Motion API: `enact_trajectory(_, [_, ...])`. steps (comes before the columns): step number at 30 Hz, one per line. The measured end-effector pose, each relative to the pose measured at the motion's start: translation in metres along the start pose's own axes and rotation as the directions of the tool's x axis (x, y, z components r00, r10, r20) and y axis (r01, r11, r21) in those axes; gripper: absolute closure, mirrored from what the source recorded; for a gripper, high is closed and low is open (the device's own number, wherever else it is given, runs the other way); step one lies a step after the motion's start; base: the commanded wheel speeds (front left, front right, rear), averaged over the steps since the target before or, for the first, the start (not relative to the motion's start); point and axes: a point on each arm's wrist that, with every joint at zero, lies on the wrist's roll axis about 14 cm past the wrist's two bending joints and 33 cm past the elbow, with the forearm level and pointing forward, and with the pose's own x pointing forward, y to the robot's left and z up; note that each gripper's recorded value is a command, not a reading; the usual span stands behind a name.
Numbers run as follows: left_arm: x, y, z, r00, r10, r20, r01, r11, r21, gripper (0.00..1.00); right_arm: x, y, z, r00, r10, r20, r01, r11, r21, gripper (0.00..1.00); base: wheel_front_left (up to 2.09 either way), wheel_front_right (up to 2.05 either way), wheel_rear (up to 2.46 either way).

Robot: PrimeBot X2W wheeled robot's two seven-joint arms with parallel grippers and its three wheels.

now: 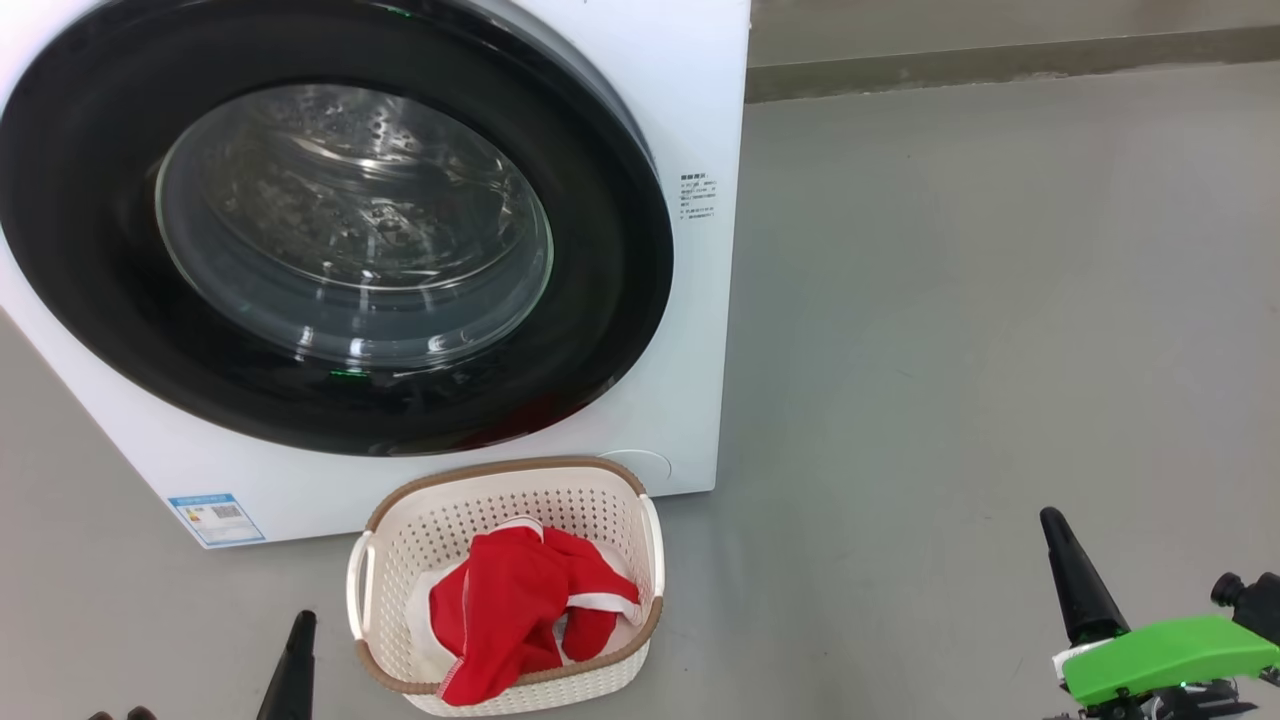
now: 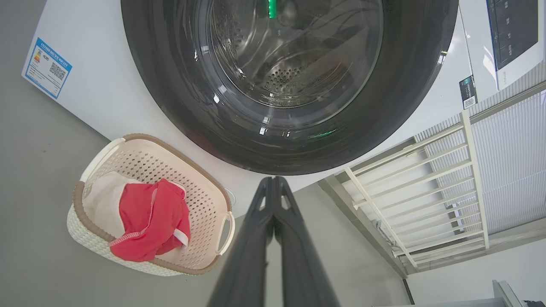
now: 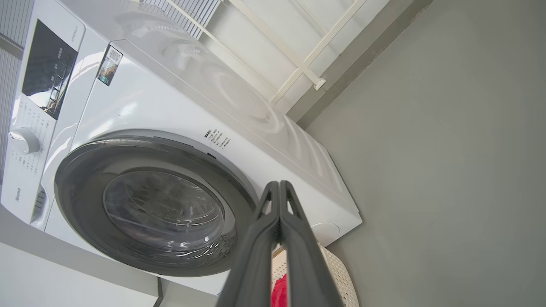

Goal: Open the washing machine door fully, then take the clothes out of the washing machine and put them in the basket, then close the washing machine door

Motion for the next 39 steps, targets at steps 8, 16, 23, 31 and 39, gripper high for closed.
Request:
enact_trajectory(8, [0.002,-0.001,-0.002,1.0,0.001,-0.01,-0.002,0.996,-0.085,1.0,0.003,0.0,0.002,1.0,-0.003,0.0,0.003,0.996,0.084,1.0,0.0,0.0,0.0])
enact_trajectory(16, [0.007,-0.005,-0.002,1.0,-0.01,-0.016,0.007,0.986,-0.168,1.0,0.005,-0.002,0.001,1.0,-0.009,-0.009,0.01,0.987,0.163,1.0,0.0,0.0,0.0])
enact_trajectory(23, [0.008,-0.006,-0.004,1.0,-0.011,-0.023,0.005,0.971,-0.239,1.0,0.009,0.002,0.002,1.0,0.0,-0.011,0.002,0.97,0.243,1.0,0.0,0.0,0.0])
enact_trajectory(31, [0.013,-0.011,-0.003,0.999,-0.027,-0.029,0.017,0.946,-0.324,1.0,0.011,0.001,0.004,1.0,-0.002,-0.007,0.004,0.944,0.33,1.0,0.0,0.0,0.0])
enact_trajectory(39, [0.017,-0.016,-0.002,0.999,-0.045,-0.028,0.03,0.916,-0.401,1.0,0.015,0.003,0.006,1.0,0.01,-0.009,-0.006,0.915,0.403,1.0,0.0,0.0,0.0])
